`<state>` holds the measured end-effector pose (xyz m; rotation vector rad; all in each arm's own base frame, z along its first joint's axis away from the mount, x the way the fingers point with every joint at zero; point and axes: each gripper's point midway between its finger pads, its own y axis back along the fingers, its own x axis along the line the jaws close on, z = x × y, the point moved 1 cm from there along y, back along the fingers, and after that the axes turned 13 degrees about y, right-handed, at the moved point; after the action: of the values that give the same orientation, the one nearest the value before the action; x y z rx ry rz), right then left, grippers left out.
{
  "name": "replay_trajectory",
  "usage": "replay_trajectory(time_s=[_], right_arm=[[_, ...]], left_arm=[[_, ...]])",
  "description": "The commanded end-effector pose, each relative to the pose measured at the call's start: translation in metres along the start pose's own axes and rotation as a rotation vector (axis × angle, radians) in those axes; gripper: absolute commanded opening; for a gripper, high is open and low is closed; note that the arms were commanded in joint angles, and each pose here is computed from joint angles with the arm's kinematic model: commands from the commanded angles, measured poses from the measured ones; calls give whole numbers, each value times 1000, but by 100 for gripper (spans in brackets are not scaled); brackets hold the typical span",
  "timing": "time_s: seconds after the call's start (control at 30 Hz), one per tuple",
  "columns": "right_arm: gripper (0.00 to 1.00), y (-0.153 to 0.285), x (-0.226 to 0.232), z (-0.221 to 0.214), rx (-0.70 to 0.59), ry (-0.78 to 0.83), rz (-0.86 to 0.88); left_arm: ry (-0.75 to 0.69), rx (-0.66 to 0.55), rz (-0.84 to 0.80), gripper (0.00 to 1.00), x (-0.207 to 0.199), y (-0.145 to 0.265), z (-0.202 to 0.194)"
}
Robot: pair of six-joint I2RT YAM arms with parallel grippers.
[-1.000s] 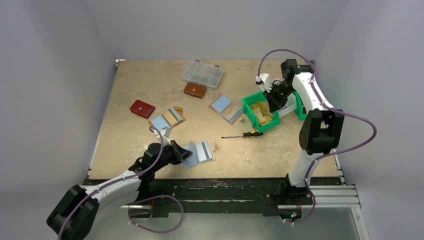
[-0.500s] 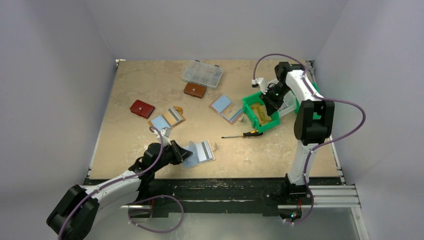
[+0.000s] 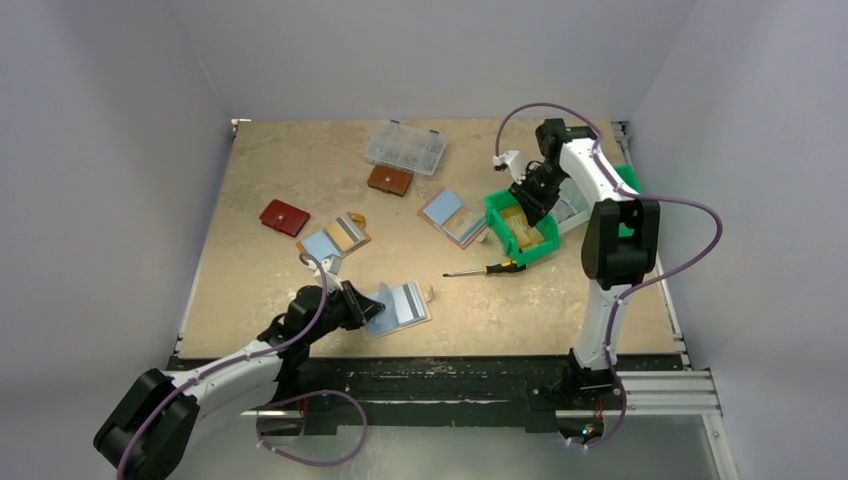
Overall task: Take the credit cards out of the card holder
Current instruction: Place the credit card in the storage box.
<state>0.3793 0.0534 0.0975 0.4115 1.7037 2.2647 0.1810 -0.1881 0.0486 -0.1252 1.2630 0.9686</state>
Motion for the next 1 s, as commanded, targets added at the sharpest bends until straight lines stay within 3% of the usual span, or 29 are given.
replay_trajectory(time_s=[0.0, 0.23, 0.47, 0.7, 0.97], right_arm=[[30, 28, -26, 14, -38, -31, -164], [31, 65, -16, 31, -154, -28, -254], [33, 108, 36, 72, -458, 47, -213], [42, 152, 96, 103, -764, 189, -167], [57, 137, 155, 105, -986, 312, 9]], left_arm=[[-11, 30, 29, 0, 22, 5, -13], [-13, 34, 25, 0, 21, 5, -14], [-13, 51, 8, 0, 17, 5, -16], [-17, 74, -26, 0, 10, 5, -18], [-26, 111, -59, 0, 1, 3, -22]])
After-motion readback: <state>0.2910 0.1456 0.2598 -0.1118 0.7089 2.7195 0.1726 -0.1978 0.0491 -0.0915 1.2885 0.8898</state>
